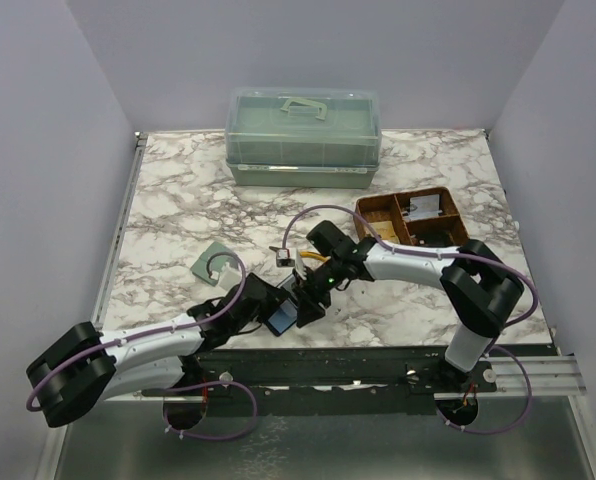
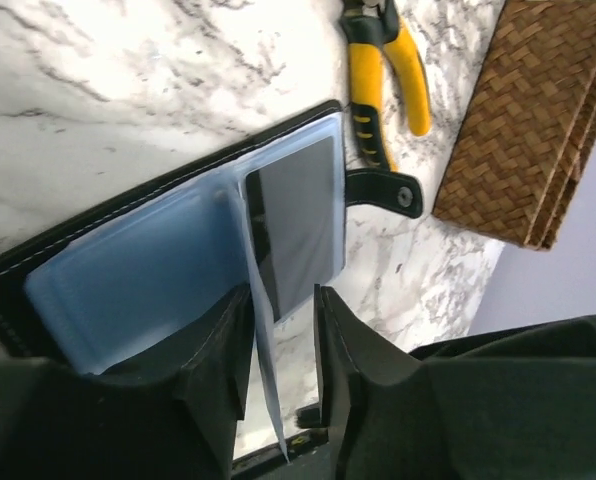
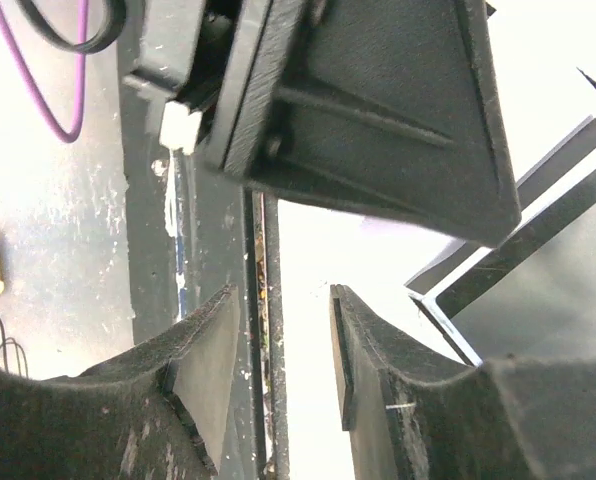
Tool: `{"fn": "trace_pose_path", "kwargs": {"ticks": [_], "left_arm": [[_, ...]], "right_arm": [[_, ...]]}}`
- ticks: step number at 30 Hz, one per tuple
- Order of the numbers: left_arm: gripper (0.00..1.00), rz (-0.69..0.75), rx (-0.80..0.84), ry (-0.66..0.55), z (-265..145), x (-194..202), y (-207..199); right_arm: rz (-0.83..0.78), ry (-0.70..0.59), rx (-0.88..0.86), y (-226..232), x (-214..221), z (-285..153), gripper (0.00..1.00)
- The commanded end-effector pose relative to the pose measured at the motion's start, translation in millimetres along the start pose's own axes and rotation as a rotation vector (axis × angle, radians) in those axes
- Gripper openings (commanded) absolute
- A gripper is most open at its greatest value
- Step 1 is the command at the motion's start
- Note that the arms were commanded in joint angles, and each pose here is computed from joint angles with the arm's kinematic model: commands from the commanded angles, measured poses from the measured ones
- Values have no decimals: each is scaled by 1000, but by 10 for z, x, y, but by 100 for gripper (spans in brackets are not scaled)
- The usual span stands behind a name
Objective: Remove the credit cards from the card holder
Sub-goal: Remove the credit card from the card holder.
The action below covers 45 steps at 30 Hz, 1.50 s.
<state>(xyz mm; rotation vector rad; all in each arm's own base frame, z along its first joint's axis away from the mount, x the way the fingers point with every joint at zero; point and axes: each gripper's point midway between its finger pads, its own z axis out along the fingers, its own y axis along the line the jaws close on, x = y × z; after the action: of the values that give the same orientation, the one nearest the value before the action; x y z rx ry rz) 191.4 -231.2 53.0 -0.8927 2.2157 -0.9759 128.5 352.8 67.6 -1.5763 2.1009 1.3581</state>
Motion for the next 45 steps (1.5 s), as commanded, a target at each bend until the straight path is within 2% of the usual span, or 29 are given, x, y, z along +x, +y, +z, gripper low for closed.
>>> {"fn": "trace_pose_path", "kwargs": {"ticks": [1,6,11,12,17,25,29,36,45], "left_arm": [[31,7,-74,23,-68,22,282],[27,30,-100,10,-129,-21,424],[2,52,-80,4,-153,-42,455],[0,63,-62,6,-156,-40,429],[0,143,110,15,-203,-22,188],[0,390,414,-5,-443,-11,-382],[0,482,505,-9,-511,26,-578],[0,547,631,21,-546,158,-868],[0,562,748,22,-643,215,-1108]], "right_arm": [[-76,-34,-75,175,-165,-148,48],[-50,-51,-72,89,-166,-241,47],[7,-80,-53,-43,-189,-344,47],[36,-96,-54,-96,-193,-396,47],[139,-178,-160,-81,-244,-581,47],[169,-267,-268,61,-376,-795,48],[193,-299,-289,85,-400,-892,52],[243,-319,-297,-10,-364,-948,52],[299,-316,-281,-126,-309,-926,52]]}}
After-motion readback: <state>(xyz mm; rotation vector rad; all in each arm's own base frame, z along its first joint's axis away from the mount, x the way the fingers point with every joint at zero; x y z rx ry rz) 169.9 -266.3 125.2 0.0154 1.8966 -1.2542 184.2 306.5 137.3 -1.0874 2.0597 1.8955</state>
